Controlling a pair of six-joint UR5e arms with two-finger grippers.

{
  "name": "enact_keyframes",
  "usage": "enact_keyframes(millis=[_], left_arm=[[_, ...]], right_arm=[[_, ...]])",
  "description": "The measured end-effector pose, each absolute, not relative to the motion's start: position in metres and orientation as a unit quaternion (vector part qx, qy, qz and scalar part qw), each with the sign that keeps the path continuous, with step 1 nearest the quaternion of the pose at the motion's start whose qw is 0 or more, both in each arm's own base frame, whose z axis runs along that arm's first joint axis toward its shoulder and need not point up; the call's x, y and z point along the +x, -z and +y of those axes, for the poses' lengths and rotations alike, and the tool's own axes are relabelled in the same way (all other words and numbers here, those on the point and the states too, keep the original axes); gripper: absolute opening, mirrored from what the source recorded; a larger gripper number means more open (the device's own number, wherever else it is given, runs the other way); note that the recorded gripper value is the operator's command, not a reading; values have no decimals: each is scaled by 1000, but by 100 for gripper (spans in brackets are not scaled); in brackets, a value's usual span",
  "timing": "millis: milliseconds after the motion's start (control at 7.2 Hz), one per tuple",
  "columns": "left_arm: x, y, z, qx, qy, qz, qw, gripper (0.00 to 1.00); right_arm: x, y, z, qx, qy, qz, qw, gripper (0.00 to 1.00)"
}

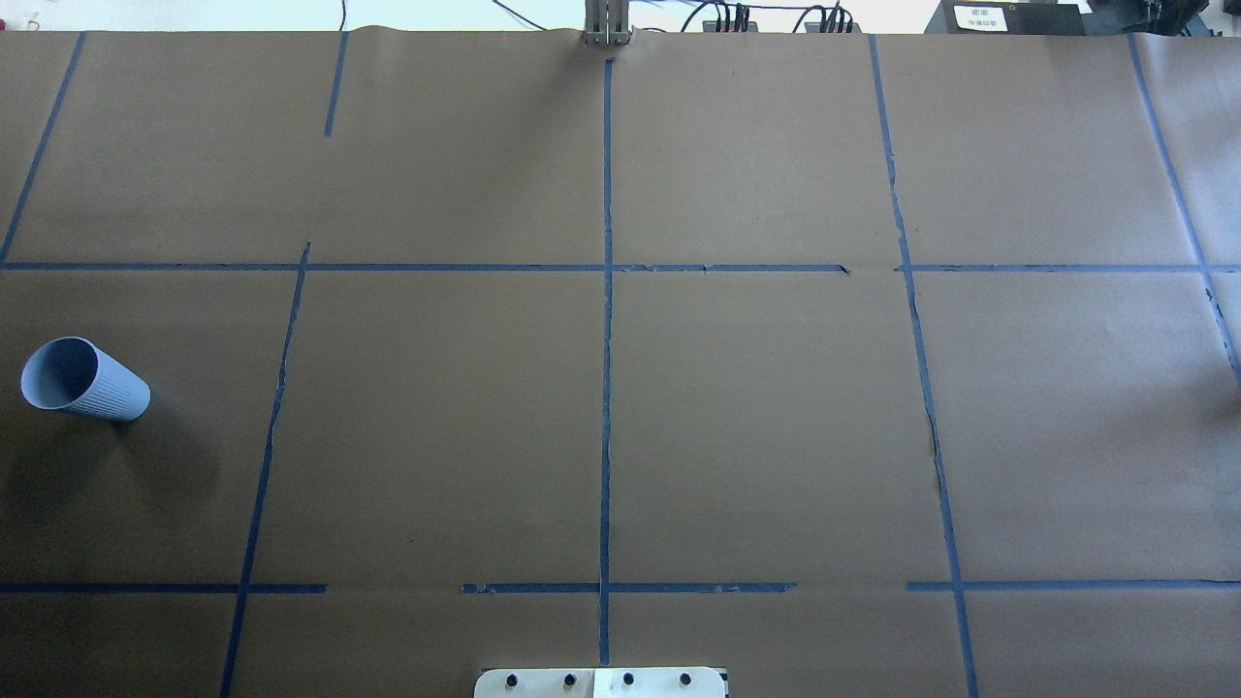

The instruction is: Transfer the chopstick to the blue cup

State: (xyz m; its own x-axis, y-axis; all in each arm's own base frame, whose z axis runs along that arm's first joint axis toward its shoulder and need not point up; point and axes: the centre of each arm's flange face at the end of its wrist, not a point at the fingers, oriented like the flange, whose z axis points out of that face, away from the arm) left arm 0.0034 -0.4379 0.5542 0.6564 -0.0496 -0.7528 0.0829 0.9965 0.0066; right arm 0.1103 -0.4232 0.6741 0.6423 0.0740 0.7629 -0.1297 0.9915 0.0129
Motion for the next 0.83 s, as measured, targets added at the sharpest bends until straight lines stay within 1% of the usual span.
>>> enact_keyframes(millis=[417,833], left_arm=[[77,-550,-419,11,61,437,897,100],[112,-566,-416,5,52,422,905,100]], right_arm=[[110,-671,-420,35,-55,-419,906,100],[110,-672,-420,35,-55,-419,906,100]])
